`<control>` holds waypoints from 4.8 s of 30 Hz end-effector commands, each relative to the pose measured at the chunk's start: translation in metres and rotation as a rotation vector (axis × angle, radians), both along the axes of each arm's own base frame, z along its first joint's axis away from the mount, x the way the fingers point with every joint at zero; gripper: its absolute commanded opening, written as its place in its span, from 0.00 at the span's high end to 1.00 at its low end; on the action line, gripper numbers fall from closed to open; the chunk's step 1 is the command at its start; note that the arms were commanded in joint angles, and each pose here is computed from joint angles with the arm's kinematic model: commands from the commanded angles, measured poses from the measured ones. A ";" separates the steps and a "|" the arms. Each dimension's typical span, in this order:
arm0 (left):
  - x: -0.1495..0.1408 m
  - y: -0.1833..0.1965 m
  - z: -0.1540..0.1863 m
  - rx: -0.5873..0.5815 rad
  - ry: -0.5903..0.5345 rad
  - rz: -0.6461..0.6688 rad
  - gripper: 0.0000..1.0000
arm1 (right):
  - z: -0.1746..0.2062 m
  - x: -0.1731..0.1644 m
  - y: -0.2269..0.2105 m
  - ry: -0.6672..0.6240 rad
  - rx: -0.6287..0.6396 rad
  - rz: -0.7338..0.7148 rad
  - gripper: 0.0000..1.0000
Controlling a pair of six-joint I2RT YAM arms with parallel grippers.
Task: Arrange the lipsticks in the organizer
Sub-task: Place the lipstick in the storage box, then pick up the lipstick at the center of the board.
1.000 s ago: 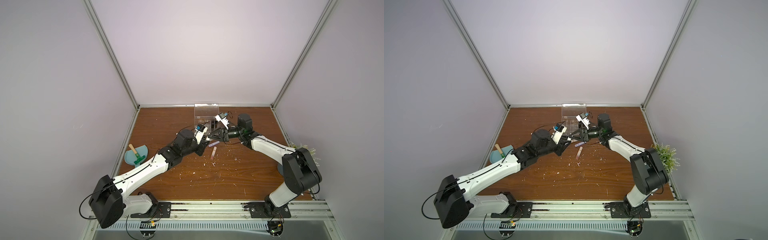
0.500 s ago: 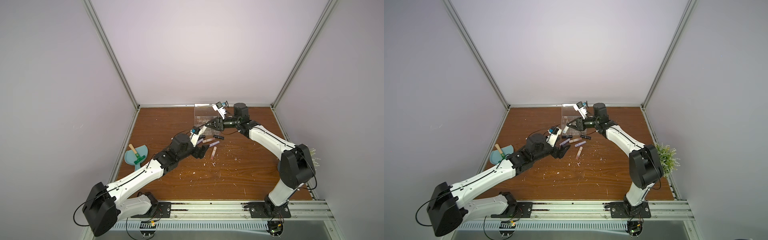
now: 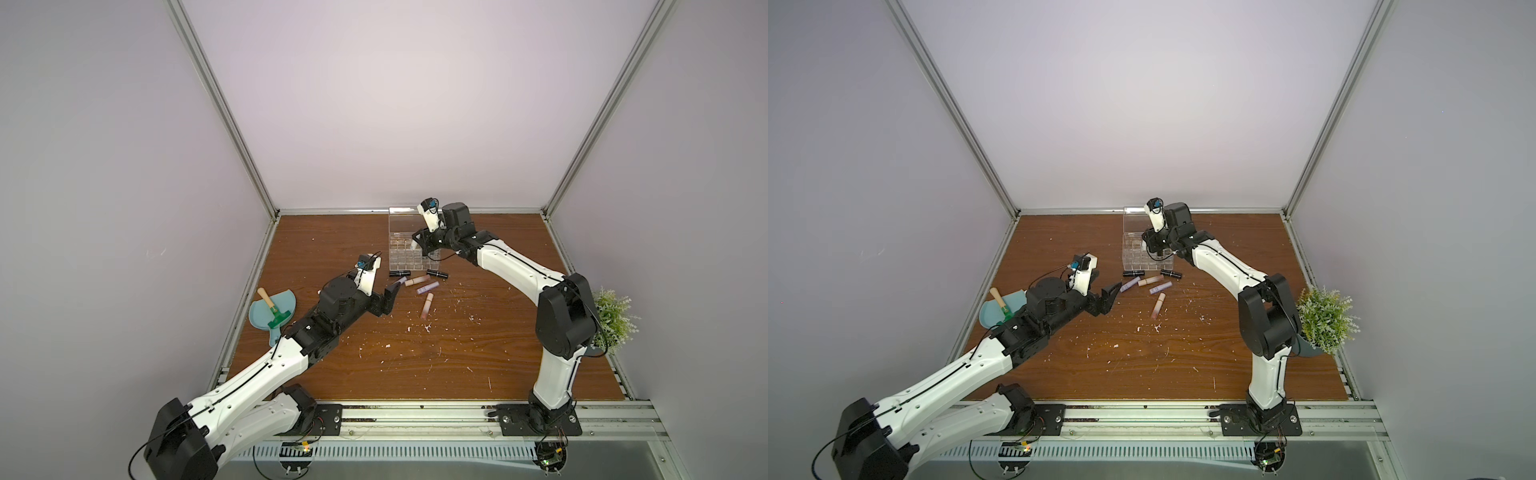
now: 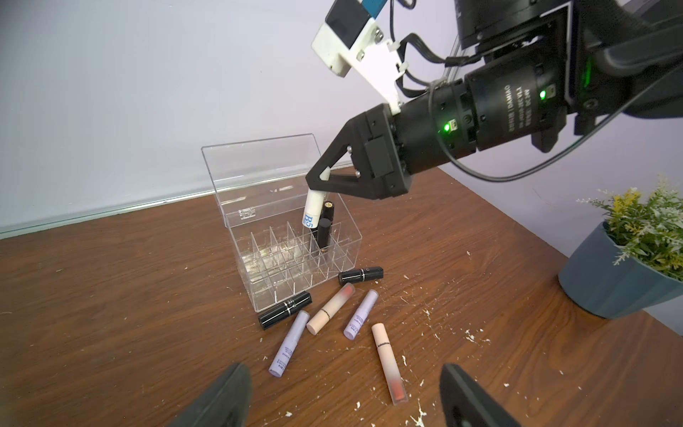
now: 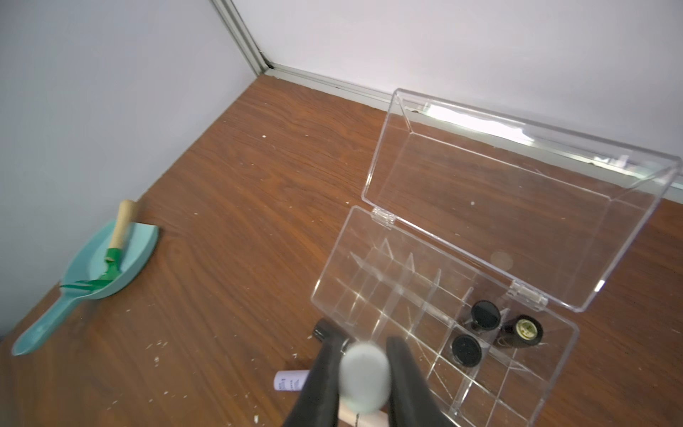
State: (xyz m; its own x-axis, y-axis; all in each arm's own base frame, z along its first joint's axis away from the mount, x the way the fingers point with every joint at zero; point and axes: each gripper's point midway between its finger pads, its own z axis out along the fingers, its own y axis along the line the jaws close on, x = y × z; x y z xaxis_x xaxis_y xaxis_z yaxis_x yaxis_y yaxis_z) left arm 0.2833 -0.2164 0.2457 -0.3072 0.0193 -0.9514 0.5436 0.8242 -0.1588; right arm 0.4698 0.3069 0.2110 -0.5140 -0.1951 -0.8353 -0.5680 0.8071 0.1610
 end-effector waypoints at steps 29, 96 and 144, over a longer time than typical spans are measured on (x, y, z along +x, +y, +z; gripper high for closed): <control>0.007 -0.005 0.001 0.003 0.008 -0.005 0.17 | -0.027 0.064 -0.001 -0.232 -0.160 -0.148 0.88; 0.010 -0.123 -0.193 0.356 0.561 -0.184 0.25 | 0.054 -0.066 -0.146 -0.315 0.031 -0.408 0.27; 0.018 -0.094 -0.056 0.160 0.187 -0.099 0.85 | 0.071 -0.090 -0.085 0.013 0.423 0.176 0.06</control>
